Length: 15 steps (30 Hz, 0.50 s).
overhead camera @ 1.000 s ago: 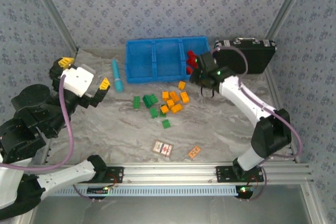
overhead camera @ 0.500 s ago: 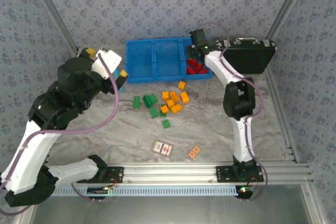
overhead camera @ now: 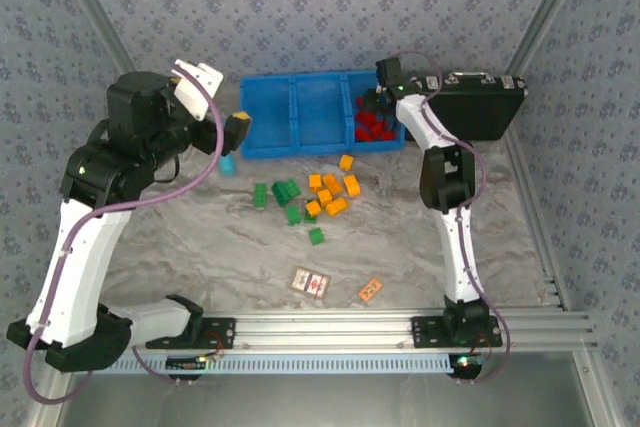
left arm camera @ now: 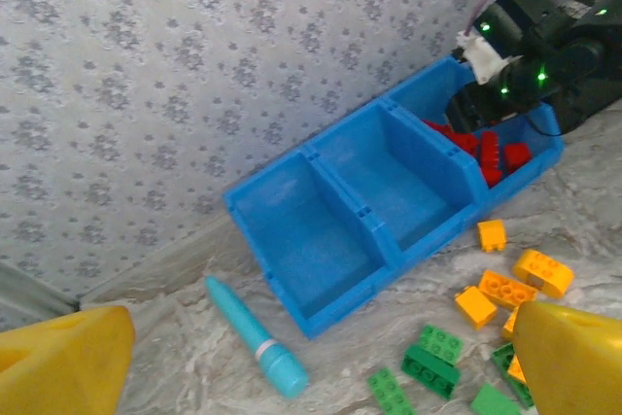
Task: Sort the legos into containers by color
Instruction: Place the lego in the container.
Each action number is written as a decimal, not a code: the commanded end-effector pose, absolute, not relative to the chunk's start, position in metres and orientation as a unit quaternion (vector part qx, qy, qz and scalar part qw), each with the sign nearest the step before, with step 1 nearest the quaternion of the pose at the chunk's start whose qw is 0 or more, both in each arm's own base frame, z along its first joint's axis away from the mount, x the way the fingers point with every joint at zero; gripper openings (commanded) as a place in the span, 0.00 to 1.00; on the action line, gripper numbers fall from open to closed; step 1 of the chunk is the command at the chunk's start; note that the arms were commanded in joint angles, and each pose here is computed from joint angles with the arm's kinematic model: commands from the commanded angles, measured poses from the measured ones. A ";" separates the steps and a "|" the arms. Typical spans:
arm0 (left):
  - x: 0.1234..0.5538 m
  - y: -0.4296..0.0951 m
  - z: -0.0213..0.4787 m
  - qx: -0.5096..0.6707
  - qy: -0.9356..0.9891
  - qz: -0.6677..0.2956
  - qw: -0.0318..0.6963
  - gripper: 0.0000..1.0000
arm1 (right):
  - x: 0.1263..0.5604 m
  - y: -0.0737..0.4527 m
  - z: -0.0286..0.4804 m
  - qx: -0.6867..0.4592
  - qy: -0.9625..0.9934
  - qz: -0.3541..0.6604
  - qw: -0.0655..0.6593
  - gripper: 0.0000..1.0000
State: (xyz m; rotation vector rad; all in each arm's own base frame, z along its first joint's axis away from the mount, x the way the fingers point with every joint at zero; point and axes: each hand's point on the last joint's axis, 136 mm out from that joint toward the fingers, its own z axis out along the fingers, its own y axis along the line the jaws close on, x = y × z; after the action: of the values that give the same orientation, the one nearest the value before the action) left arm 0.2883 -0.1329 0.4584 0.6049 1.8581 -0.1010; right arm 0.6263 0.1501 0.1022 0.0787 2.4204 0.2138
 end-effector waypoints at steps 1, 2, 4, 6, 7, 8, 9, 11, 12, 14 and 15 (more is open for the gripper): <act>0.282 -0.147 0.471 0.264 0.775 -0.092 0.567 1.00 | 0.613 0.161 0.141 0.018 0.924 0.114 0.364 0.53; 0.279 -0.150 0.473 0.270 0.769 -0.106 0.570 1.00 | 0.607 0.161 0.153 0.016 0.921 0.123 0.370 0.54; 0.271 -0.154 0.479 0.273 0.760 -0.125 0.576 1.00 | 0.596 0.161 0.177 0.010 0.913 0.142 0.383 0.56; 0.265 -0.154 0.483 0.272 0.757 -0.137 0.578 1.00 | 0.579 0.167 0.199 -0.007 0.906 0.164 0.389 0.57; 0.262 -0.153 0.484 0.271 0.756 -0.141 0.579 1.00 | 0.568 0.173 0.208 -0.026 0.903 0.177 0.391 0.57; 0.259 -0.154 0.485 0.270 0.754 -0.147 0.580 1.00 | 0.556 0.179 0.217 -0.045 0.900 0.186 0.392 0.57; 0.256 -0.154 0.486 0.269 0.753 -0.154 0.581 1.00 | 0.544 0.185 0.221 -0.062 0.899 0.186 0.392 0.57; 0.253 -0.154 0.487 0.268 0.751 -0.163 0.581 1.00 | 0.521 0.189 0.224 -0.090 0.903 0.167 0.385 0.59; 0.249 -0.155 0.488 0.271 0.748 -0.169 0.582 1.00 | 0.507 0.192 0.223 -0.107 0.904 0.157 0.382 0.60; 0.244 -0.157 0.490 0.274 0.740 -0.181 0.587 1.00 | 0.481 0.199 0.218 -0.134 0.905 0.144 0.378 0.60; 0.242 -0.156 0.492 0.271 0.737 -0.184 0.591 1.00 | 0.469 0.201 0.215 -0.146 0.905 0.139 0.375 0.60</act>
State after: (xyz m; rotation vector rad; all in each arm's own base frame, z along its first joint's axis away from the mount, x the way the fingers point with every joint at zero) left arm 0.2521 -0.1530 0.4782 0.6398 1.7761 -0.3569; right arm 0.5027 0.1872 0.2317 -0.2140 2.2836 0.3967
